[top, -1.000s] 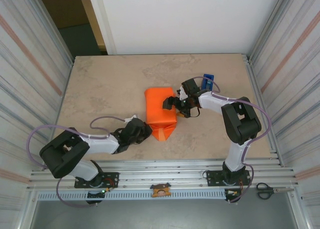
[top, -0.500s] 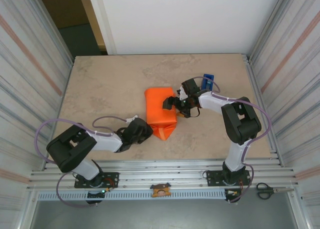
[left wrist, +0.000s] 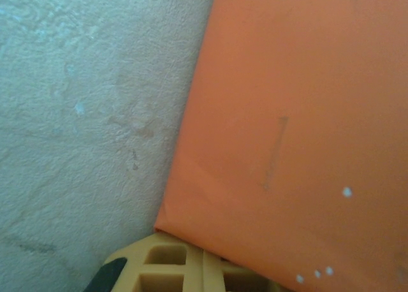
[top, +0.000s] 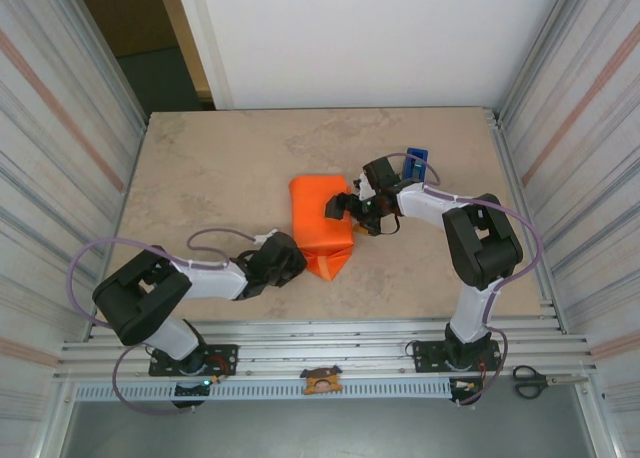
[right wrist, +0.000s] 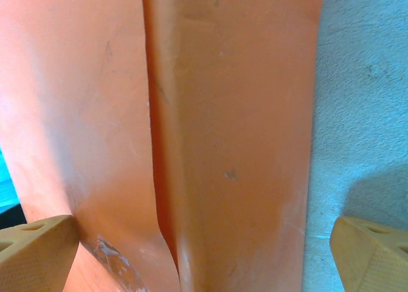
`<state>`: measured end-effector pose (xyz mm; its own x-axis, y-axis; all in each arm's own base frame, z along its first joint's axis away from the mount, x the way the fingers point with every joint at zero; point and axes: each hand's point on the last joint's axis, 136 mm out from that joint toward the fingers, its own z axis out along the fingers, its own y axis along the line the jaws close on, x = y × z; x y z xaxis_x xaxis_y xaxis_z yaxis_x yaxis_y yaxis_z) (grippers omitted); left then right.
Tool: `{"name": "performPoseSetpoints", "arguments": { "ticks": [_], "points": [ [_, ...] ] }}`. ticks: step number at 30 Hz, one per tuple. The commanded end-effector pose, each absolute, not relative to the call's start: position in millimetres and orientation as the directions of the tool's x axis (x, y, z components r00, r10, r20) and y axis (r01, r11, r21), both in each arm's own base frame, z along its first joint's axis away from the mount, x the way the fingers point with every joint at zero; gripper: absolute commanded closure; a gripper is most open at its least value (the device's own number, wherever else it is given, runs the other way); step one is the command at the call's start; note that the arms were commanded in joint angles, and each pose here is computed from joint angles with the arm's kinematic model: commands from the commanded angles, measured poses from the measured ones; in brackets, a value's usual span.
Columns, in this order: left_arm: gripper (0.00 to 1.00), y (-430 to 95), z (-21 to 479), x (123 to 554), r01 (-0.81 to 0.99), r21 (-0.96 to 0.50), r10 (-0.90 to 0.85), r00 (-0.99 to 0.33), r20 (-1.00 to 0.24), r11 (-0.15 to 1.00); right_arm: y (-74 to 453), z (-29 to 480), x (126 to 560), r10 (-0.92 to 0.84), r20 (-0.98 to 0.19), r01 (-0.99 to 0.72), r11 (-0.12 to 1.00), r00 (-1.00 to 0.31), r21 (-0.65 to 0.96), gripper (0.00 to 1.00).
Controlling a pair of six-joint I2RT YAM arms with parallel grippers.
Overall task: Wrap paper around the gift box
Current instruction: Fold the wrapping paper for the gift box.
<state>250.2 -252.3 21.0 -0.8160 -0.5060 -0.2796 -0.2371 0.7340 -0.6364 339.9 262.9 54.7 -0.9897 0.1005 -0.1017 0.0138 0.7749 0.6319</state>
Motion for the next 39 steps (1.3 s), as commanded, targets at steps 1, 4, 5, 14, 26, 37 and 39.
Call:
{"name": "performPoseSetpoints", "arguments": {
  "ticks": [1, 4, 5, 14, 26, 37, 39],
  "points": [
    [1.00, -254, 22, 247, -0.221, -0.606, -0.474, -0.830, -0.294, 0.764, 257, 45, 323, 0.099, -0.040, 0.057, 0.812, -0.994, 0.581, 0.01],
    [1.00, -260, 25, 245, -0.206, -0.620, -0.467, -0.834, -0.293, 0.757, 256, 44, 323, 0.099, -0.040, 0.058, 0.815, -0.994, 0.577, 0.01],
    [1.00, -262, 26, 244, -0.200, -0.623, -0.464, -0.836, -0.295, 0.756, 256, 44, 323, 0.100, -0.040, 0.059, 0.815, -0.994, 0.577, 0.01],
    [1.00, -278, 27, 237, -0.176, -0.630, -0.435, -0.854, -0.285, 0.757, 256, 44, 323, 0.102, -0.042, 0.060, 0.815, -0.994, 0.576, 0.01],
    [1.00, -290, -2, 218, -0.212, -0.625, -0.428, -0.878, -0.216, 0.751, 256, 43, 322, 0.102, -0.039, 0.061, 0.815, -0.994, 0.576, 0.01],
    [1.00, -285, 31, 217, -0.148, -0.619, -0.391, -0.878, -0.278, 0.772, 256, 46, 323, 0.101, -0.047, 0.056, 0.814, -0.994, 0.578, 0.01],
    [1.00, -284, 43, 217, -0.118, -0.626, -0.376, -0.877, -0.299, 0.771, 256, 47, 324, 0.100, -0.047, 0.055, 0.815, -0.994, 0.577, 0.01]
  ]
}}
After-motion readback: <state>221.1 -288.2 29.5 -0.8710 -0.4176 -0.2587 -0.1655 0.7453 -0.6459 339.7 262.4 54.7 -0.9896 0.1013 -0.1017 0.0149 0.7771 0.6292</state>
